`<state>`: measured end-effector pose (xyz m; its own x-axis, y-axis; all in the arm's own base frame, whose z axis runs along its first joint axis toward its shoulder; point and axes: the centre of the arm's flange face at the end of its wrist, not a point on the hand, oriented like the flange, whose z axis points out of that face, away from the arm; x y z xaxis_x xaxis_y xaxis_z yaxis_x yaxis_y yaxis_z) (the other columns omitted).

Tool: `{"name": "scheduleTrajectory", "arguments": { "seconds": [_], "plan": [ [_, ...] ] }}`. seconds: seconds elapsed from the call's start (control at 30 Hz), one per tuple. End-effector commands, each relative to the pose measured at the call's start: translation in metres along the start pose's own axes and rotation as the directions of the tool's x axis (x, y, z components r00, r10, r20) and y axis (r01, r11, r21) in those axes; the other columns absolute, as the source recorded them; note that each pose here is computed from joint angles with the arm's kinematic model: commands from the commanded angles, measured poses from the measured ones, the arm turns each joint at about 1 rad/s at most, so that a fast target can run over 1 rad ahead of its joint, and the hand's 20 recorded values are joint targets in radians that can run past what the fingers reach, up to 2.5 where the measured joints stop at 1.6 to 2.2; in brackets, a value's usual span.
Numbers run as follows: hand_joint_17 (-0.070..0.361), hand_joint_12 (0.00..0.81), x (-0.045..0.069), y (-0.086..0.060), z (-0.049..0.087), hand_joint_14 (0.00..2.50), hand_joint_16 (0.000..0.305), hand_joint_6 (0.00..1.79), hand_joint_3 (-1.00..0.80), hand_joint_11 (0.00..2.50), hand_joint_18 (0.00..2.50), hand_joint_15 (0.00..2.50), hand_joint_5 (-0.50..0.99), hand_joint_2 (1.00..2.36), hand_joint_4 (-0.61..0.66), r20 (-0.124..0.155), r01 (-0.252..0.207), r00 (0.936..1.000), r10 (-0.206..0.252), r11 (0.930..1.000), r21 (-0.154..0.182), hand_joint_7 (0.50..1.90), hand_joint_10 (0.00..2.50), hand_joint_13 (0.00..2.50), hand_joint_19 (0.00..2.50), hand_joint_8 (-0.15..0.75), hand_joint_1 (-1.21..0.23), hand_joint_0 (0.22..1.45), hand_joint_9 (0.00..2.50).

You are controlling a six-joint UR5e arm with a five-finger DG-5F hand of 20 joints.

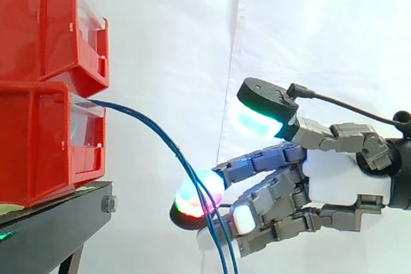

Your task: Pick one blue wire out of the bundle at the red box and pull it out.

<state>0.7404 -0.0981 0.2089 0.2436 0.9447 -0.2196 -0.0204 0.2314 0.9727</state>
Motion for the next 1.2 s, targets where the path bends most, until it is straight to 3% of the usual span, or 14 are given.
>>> {"name": "scheduleTrajectory", "arguments": {
  "seconds": [0.0, 0.23, 0.5, 0.83, 1.17],
  "plan": [
    [0.125, 0.414, 0.021, -0.012, 0.004, 0.01, 0.056, 0.5, -0.43, 0.5, 0.51, 0.26, -0.11, 1.01, 0.42, -0.013, 0.005, 0.9999, -0.006, 0.9997, -0.025, 0.92, 0.01, 0.66, 0.33, 0.355, -0.52, 0.54, 1.1],
    [0.127, 0.42, 0.032, -0.014, 0.008, 0.01, 0.056, 0.5, -0.43, 0.59, 0.49, 0.27, -0.11, 1.01, 0.4, -0.006, -0.015, 0.9999, 0.015, 0.9975, -0.069, 0.94, 0.02, 0.63, 0.32, 0.339, -0.53, 0.53, 1.07],
    [0.128, 0.423, 0.042, -0.011, 0.008, 0.01, 0.057, 0.5, -0.43, 0.62, 0.48, 0.27, -0.11, 1.01, 0.4, -0.018, -0.016, 0.9997, 0.015, 0.9969, -0.077, 0.96, 0.01, 0.63, 0.32, 0.338, -0.54, 0.53, 1.06],
    [0.127, 0.42, 0.043, -0.008, 0.009, 0.01, 0.057, 0.5, -0.43, 0.62, 0.49, 0.27, -0.11, 1.0, 0.39, -0.015, -0.019, 0.9997, 0.018, 0.9955, -0.093, 1.01, 0.02, 0.63, 0.32, 0.341, -0.56, 0.53, 1.03],
    [0.126, 0.416, 0.04, -0.011, 0.009, 0.01, 0.056, 0.5, -0.41, 0.6, 0.5, 0.28, -0.11, 1.01, 0.38, -0.014, -0.019, 0.9997, 0.018, 0.996, -0.087, 1.03, 0.01, 0.63, 0.32, 0.337, -0.58, 0.54, 1.02]
  ]
}}
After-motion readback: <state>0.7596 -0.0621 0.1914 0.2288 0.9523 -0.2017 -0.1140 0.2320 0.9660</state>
